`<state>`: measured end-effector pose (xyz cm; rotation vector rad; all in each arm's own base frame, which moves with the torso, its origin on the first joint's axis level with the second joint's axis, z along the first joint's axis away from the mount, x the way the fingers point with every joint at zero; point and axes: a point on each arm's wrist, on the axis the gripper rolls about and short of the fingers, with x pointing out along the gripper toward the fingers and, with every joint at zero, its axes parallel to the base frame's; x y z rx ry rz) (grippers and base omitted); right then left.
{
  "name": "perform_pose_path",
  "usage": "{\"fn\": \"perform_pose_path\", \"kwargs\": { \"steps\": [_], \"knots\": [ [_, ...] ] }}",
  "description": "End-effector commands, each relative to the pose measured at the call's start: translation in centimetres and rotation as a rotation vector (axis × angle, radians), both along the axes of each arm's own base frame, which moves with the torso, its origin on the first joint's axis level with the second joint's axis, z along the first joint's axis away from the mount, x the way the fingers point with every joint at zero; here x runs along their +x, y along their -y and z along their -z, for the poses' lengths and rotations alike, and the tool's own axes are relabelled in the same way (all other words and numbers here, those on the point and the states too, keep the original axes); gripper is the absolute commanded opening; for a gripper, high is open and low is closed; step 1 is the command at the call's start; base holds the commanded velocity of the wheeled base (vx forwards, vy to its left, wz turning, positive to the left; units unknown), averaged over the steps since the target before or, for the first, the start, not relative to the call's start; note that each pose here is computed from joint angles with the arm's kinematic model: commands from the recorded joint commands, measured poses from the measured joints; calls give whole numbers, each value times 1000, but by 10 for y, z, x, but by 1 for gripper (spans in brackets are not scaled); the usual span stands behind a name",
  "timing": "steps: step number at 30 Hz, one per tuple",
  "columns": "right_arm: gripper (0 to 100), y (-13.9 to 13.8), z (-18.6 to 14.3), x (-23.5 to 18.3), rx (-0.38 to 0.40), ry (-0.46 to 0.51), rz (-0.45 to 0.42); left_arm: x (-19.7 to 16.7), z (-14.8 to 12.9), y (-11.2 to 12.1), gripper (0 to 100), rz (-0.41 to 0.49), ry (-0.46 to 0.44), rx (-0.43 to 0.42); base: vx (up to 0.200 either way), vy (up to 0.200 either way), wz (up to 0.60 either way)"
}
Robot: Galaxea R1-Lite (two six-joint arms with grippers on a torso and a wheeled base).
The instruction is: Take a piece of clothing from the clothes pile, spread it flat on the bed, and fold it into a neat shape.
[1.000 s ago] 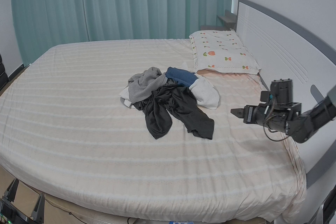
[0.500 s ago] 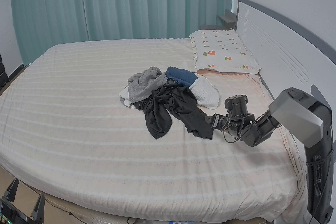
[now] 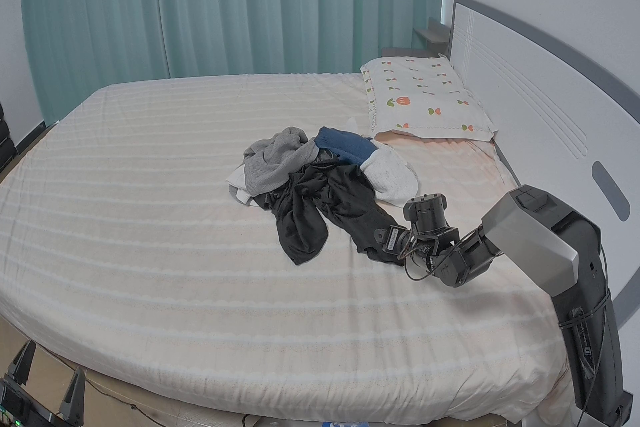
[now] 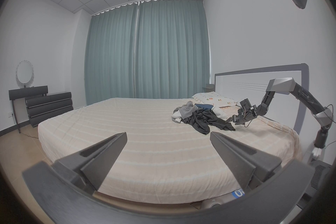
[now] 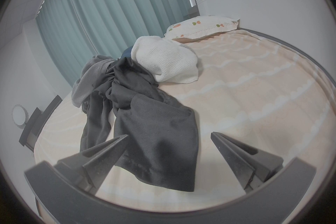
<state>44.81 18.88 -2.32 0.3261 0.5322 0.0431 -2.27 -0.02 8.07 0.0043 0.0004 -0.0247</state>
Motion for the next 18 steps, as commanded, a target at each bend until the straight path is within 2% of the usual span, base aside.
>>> {"fn": "perform_pose_path", "kwargs": {
  "steps": [1,14,15,18],
  "knots": [
    [100,-10,3,2,3,4,-16,1,5,0,100,0,-7,0,0,0,0],
    [100,-31,26,6,1,3,-50,0,5,0,100,0,-9,0,0,0,0],
    [0,-33,26,5,1,2,-55,0,5,0,100,0,-9,0,0,0,0],
    [0,-34,26,5,5,13,-55,0,5,0,100,0,-9,0,0,0,0]
  ]
}}
